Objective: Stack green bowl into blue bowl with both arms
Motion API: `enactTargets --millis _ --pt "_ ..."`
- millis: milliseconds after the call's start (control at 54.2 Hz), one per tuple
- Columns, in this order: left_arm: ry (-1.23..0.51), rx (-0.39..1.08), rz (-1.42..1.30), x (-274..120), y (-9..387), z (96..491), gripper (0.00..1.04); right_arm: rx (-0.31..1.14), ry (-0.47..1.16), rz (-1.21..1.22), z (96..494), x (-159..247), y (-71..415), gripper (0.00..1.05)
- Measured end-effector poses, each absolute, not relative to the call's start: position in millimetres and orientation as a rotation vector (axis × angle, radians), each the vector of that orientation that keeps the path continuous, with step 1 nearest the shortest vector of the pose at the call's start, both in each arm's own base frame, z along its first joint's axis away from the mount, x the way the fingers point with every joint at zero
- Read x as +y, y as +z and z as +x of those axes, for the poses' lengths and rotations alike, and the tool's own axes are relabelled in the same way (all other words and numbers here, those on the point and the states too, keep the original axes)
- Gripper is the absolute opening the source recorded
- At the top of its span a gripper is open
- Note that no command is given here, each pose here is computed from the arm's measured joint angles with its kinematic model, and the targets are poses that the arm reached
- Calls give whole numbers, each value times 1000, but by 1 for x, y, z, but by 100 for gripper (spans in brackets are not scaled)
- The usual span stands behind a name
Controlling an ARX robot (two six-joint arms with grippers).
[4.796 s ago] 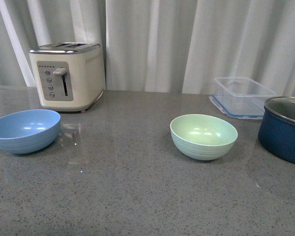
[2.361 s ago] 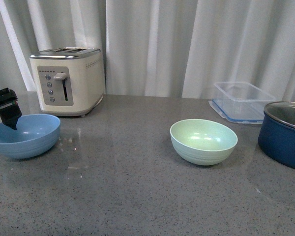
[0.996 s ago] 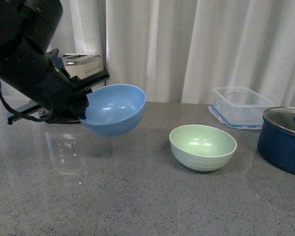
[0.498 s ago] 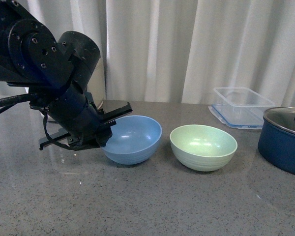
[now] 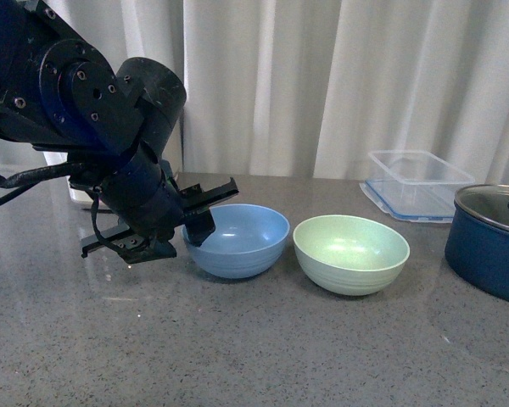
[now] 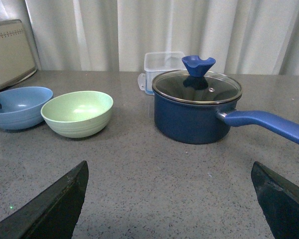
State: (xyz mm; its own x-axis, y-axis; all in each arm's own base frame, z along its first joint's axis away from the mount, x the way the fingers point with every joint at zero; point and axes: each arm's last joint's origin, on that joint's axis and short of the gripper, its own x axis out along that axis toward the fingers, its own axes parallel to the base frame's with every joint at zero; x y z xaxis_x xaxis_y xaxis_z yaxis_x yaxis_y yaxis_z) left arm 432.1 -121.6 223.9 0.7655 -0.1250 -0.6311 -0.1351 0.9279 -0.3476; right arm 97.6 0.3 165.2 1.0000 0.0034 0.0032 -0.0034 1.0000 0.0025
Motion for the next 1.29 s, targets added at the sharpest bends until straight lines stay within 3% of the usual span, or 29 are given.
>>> enactTargets --millis 129,240,314,369,461,664,793,904,1291 --pt "-41 609 -368 -116 243 417 72 -3 3 2 98 0 165 95" --pt "-102 333 -283 -99 286 381 93 -3 3 2 98 0 165 95" --pt "-101 147 -233 -86 308 353 100 -3 3 2 98 0 165 95" --pt "-93 26 -201 -79 322 333 97 -3 3 2 98 0 165 95" --pt "-21 -79 -109 -65 329 308 83 -3 5 2 98 0 165 95" --pt "1 24 -20 -42 258 271 47 -3 3 2 98 0 165 95" --pt "-6 22 -13 -32 241 248 27 -3 4 2 98 0 165 95" --pt "-3 -8 -14 -23 230 223 3 -3 4 2 98 0 165 95" --pt "-10 6 -7 -2 194 176 4 -3 4 2 98 0 165 95"
